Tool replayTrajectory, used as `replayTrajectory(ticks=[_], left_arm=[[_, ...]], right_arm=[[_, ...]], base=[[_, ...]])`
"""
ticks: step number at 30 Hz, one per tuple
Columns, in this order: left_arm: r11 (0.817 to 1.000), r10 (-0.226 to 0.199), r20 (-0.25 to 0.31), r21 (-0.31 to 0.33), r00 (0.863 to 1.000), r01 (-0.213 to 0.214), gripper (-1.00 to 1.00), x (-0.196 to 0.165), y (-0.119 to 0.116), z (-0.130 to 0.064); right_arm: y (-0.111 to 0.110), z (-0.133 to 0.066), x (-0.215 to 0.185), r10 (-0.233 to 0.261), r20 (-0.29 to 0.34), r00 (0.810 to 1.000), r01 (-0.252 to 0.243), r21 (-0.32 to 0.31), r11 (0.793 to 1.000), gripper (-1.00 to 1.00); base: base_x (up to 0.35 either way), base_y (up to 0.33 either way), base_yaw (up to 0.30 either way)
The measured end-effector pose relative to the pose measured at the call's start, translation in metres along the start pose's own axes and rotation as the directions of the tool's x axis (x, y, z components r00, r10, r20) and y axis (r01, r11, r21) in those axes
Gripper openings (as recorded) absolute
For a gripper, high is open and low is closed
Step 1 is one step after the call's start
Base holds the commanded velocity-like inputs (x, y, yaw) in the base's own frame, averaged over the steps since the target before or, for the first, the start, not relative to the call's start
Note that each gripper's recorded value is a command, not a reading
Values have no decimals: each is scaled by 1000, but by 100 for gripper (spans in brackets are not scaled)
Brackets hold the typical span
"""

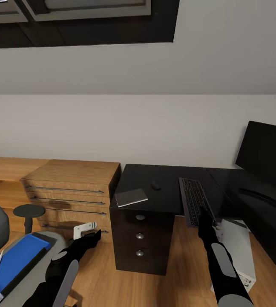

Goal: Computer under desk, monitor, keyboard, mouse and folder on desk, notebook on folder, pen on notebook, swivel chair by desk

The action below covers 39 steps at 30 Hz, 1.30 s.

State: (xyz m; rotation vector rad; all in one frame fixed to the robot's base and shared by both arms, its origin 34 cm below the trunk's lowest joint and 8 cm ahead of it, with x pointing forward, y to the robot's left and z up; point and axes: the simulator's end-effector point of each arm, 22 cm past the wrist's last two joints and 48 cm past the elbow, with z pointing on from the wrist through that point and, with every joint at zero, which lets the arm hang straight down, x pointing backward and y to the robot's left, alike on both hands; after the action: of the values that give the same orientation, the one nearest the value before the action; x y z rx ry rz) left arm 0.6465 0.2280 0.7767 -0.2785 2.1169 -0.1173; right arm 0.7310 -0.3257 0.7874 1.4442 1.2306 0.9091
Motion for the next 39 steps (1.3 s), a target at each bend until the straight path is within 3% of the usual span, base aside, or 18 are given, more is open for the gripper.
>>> replayTrajectory(ticks=[18,39], left_arm=[[1000,-1,9,1,1000,1,100,-4,-1,-1],[1000,0,9,-3,1000,0,100,-36,-7,-19]], right_arm=[[4,0,-1,-5,1,1000,5,-5,1000,100],[62,-7,-17,-4,34,999,5,-22,1000,100]], base=[[-159,0,0],[-1,0,0]])
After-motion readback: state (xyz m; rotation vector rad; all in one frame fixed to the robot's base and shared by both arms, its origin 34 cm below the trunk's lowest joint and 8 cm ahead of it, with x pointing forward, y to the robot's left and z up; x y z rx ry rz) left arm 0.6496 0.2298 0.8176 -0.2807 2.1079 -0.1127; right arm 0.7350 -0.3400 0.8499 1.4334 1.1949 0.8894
